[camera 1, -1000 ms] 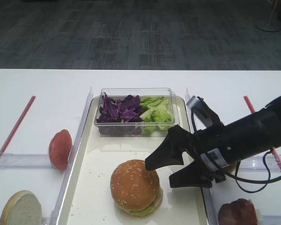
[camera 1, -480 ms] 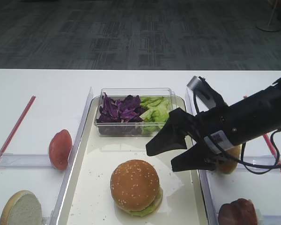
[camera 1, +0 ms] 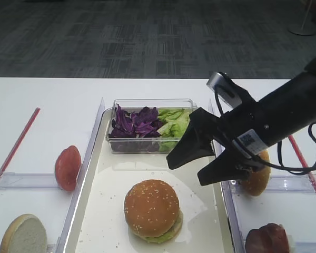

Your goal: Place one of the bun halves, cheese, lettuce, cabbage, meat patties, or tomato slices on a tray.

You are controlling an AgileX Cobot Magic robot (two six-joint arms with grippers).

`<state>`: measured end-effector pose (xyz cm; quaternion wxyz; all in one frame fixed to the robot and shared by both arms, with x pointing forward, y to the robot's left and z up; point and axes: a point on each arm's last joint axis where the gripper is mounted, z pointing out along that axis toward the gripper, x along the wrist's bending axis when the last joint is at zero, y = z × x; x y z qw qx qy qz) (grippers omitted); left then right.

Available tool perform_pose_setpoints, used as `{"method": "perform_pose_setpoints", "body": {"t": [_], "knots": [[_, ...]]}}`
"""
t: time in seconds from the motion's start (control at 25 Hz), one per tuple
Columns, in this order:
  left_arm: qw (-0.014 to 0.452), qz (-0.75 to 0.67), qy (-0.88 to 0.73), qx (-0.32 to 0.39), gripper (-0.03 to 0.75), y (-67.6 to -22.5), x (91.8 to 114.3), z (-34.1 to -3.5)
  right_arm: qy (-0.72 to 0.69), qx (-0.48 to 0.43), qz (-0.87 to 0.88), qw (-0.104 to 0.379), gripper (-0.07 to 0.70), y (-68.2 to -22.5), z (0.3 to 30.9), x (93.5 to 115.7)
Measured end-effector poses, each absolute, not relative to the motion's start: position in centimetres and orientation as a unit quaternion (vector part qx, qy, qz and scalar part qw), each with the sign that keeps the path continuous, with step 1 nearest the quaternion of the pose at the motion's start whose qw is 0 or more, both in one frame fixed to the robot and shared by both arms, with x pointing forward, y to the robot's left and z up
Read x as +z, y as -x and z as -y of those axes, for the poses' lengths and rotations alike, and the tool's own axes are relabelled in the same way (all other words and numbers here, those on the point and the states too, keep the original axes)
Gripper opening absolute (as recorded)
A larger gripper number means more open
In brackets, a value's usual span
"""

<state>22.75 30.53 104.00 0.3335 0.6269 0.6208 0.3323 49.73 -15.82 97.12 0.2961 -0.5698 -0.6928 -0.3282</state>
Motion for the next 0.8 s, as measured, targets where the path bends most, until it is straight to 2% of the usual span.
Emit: {"method": "perform_pose_setpoints", "body": {"t": [0.24, 0.52, 0.8], "knots": [[0.333, -0.621, -0.627, 0.332, 0.44, -22.7, 104.0, -30.5, 0.565, -0.297, 0.712, 0.291, 0.568, -50.6, 15.8, 98.7], [0.333, -0.621, -0.627, 0.332, 0.44, -22.7, 104.0, -30.5, 0.56, -0.27, 0.733, 0.278, 0.526, -51.7, 15.9, 100.9], [0.333, -0.621, -0.627, 0.332, 0.44, -22.7, 104.0, -30.5, 0.567, -0.233, 0.751, 0.245, 0.521, -52.5, 16.4, 102.5]]}}
